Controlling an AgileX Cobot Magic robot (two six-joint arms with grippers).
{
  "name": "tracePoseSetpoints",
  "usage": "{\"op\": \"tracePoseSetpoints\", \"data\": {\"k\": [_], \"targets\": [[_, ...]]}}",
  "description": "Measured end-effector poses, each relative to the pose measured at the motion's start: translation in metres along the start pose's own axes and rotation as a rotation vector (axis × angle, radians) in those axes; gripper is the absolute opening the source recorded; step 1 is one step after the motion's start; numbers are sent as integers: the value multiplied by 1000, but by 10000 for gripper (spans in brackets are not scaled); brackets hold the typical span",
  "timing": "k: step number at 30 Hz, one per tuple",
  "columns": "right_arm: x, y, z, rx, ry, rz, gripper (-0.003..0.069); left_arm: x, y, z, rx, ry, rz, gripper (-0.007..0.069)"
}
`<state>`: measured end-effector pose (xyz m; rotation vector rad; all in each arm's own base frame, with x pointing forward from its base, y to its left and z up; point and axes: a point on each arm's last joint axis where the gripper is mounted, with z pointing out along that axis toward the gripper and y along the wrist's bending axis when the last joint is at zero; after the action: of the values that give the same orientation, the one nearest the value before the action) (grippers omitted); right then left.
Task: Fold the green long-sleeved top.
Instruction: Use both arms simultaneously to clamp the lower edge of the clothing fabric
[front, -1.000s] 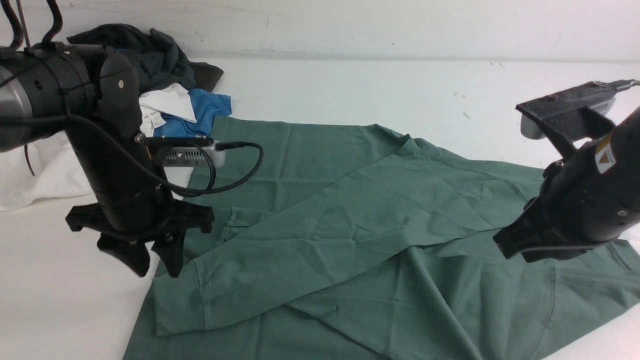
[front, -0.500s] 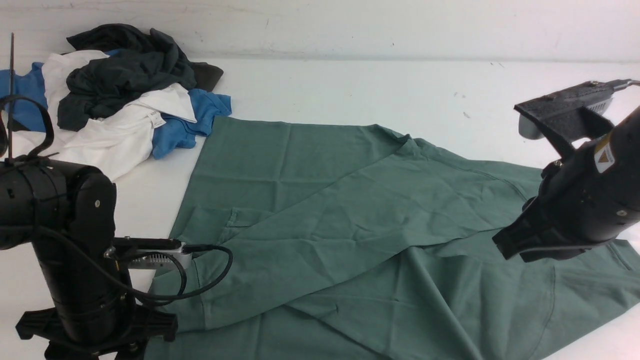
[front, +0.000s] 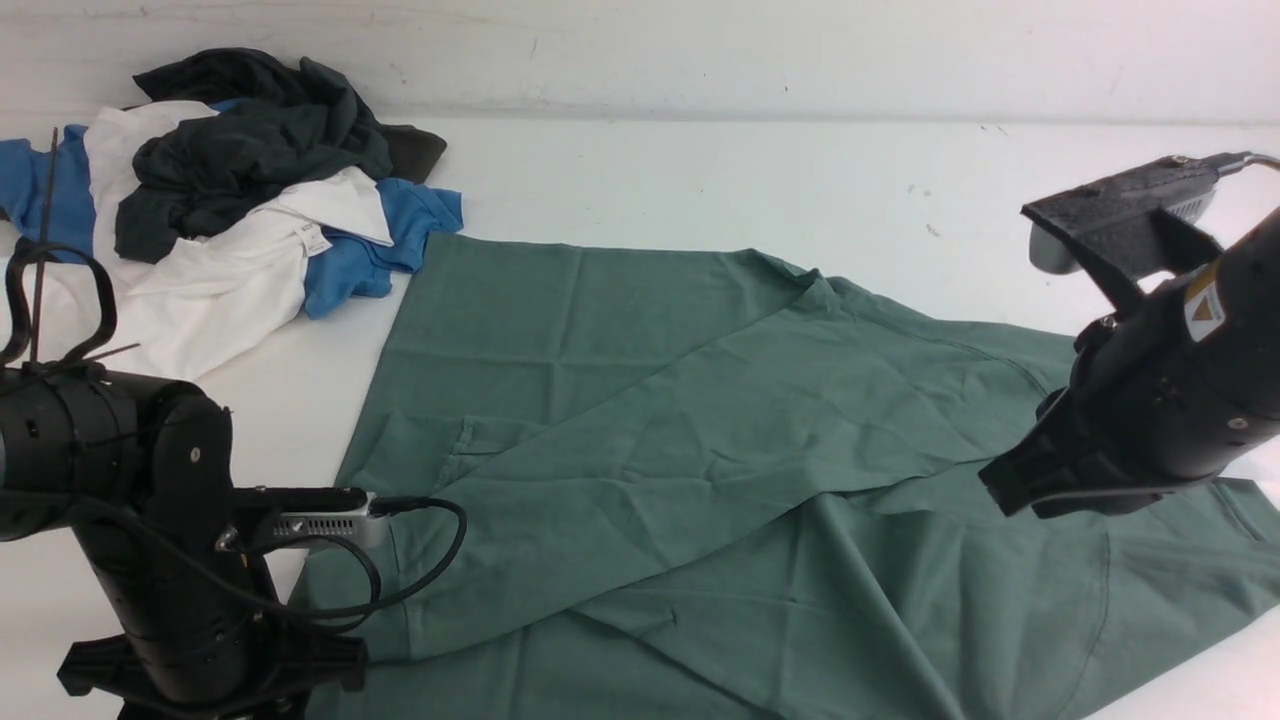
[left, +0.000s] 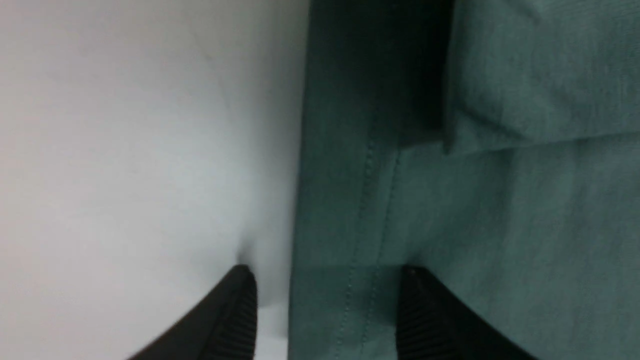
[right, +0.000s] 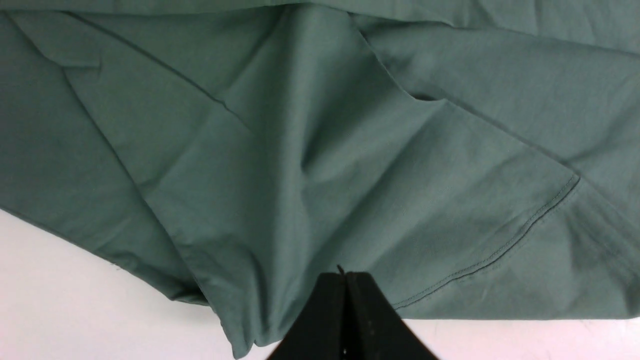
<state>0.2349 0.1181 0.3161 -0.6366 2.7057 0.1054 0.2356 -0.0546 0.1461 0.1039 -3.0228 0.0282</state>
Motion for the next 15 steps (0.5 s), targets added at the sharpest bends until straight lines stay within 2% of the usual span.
{"op": "tracePoseSetpoints", "data": {"k": [3,4,6,8,12,15], "targets": [[0,0,0,-2,-2,0,-15,0,-1,0,11,4,-5,269],[0,0,0,-3,-2,-3,-15,0,-2,0,20,6,-9,175],[0,0,0,-3,5,-11,-15,1,-4,0,33,3,3,59],[2,0,0,-3,26,-11,-15,1,-4,-2,38,-5,18,26],[4,0,0,-3,46,-45,-15,9,-1,-6,28,8,34,19],[5,1,0,-12,49,-109,-15,22,2,-27,29,-20,48,19]]}}
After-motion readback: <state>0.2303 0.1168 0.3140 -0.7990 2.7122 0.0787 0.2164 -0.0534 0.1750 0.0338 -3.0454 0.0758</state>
